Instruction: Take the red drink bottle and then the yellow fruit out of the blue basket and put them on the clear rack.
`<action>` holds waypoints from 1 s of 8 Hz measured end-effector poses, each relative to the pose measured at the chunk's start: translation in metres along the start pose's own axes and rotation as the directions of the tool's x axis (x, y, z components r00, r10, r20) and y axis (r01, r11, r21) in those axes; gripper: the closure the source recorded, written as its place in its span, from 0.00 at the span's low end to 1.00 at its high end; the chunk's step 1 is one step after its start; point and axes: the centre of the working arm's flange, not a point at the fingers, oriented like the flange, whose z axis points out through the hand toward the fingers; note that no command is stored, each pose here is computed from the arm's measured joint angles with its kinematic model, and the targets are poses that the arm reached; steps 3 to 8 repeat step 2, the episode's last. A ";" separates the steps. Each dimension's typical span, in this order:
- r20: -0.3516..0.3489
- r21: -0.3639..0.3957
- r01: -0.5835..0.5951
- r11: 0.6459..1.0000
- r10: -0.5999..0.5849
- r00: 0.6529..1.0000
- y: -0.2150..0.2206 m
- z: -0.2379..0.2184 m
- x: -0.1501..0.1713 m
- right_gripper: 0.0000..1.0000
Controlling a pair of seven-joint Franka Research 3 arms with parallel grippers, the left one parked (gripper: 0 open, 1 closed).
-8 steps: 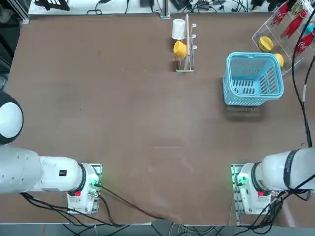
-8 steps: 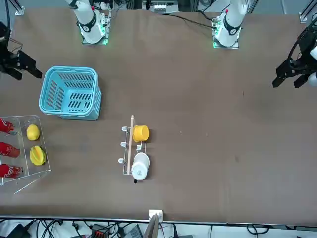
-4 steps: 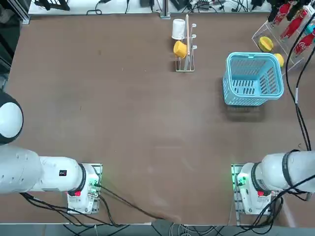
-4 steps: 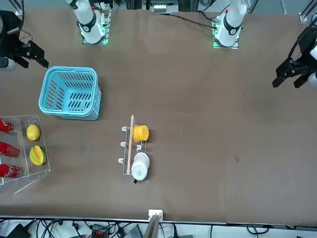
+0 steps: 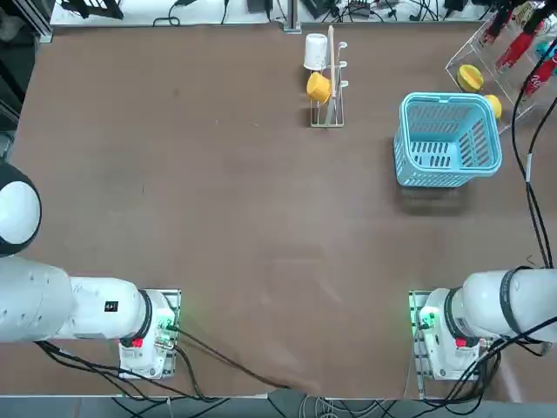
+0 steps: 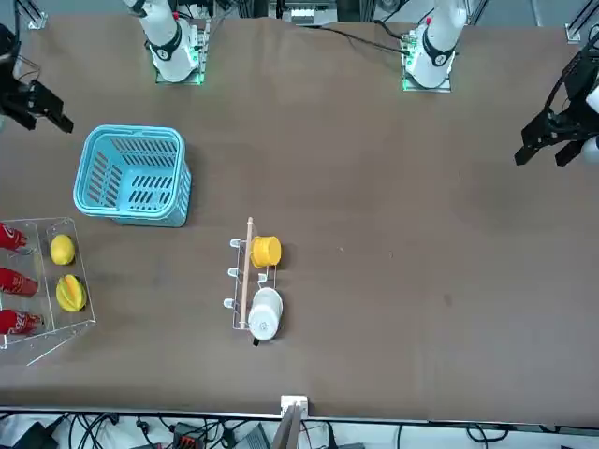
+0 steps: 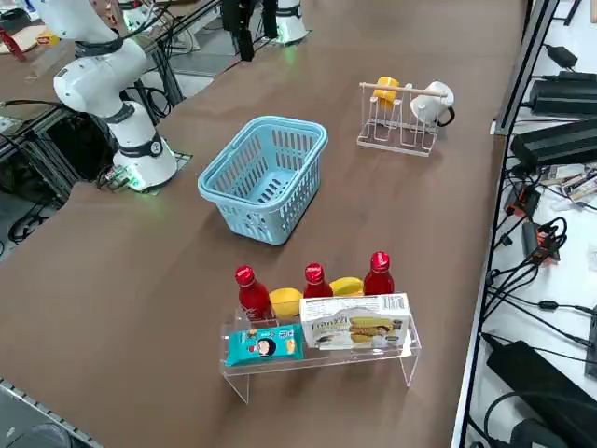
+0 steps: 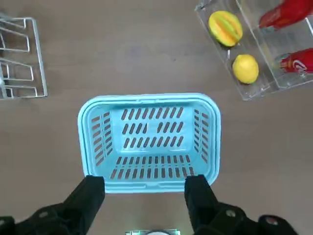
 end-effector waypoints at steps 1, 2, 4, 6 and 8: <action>-0.015 0.000 0.003 1.000 -0.003 1.000 -0.001 -0.001 0.002 0.00; -0.025 0.000 0.006 1.000 -0.006 1.000 -0.003 -0.002 0.003 0.00; -0.025 0.000 0.006 1.000 -0.006 1.000 -0.003 -0.002 0.003 0.00; -0.025 0.000 0.006 1.000 -0.006 1.000 -0.003 -0.002 0.003 0.00; -0.025 0.000 0.006 1.000 -0.006 1.000 -0.003 -0.002 0.003 0.00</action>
